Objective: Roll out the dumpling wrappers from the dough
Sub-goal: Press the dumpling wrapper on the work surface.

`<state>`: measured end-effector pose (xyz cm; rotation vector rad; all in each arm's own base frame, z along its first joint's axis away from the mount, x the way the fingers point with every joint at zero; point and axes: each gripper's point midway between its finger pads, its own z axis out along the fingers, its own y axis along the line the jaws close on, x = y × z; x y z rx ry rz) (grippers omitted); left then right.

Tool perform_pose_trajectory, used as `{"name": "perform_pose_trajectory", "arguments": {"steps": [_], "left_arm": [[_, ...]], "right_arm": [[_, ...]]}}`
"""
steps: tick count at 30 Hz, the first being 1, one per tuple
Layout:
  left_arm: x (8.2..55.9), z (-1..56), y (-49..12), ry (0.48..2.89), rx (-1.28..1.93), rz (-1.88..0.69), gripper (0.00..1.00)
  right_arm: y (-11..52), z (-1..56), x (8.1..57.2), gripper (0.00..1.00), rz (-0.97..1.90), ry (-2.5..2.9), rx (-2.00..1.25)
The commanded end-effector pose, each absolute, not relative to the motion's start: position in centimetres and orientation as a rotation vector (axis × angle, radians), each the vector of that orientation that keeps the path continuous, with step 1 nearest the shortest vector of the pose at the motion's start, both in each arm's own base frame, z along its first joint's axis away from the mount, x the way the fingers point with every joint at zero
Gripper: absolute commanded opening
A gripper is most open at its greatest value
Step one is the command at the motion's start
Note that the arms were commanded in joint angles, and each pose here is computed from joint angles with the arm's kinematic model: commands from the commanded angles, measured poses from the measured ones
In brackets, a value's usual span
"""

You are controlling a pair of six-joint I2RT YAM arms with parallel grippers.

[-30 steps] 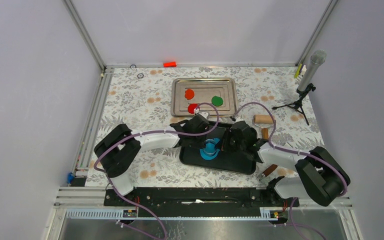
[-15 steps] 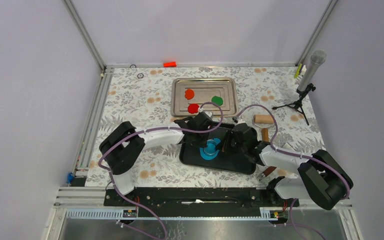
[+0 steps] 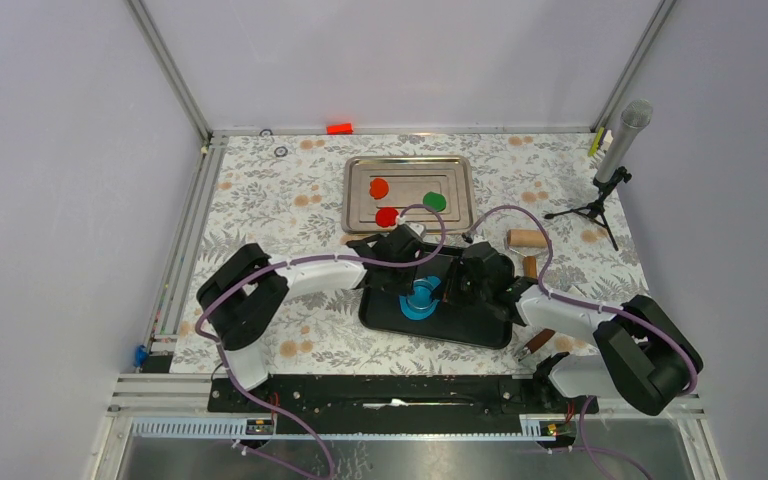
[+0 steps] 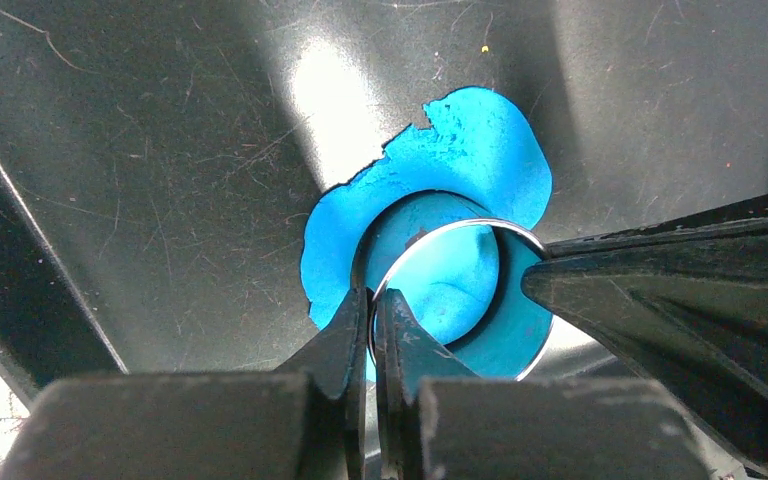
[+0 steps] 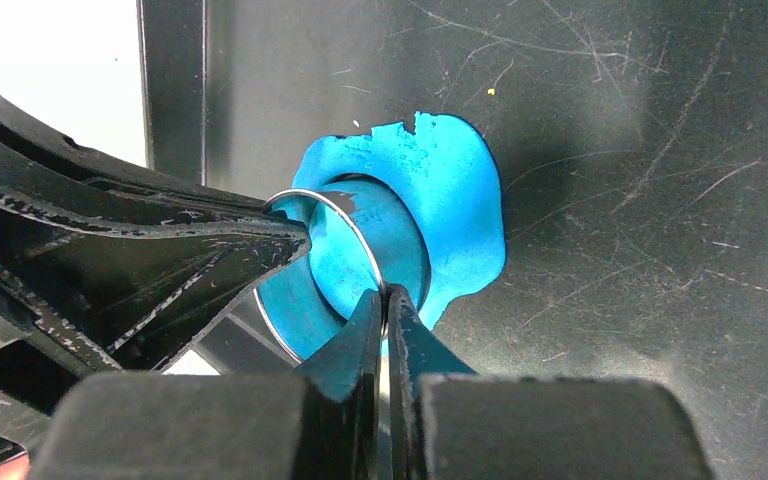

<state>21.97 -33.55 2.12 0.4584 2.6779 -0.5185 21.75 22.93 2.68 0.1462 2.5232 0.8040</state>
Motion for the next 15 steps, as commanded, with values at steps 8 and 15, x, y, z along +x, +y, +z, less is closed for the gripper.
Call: {"name": "perform_pose_trajectory", "arguments": {"steps": [8, 15], "left_arm": [[8.3, -3.3, -30.4, 3.070, 0.662, -0.751, 0.00], [8.6, -3.8, -32.3, 3.064, 0.704, -0.756, 0.00]], "right_arm": [[20.9, -3.9, 14.4, 0.00, 0.716, 2.848, 0.054], [20.7, -4.3, 14.9, 0.00, 0.667, 2.852, 0.057]]}}
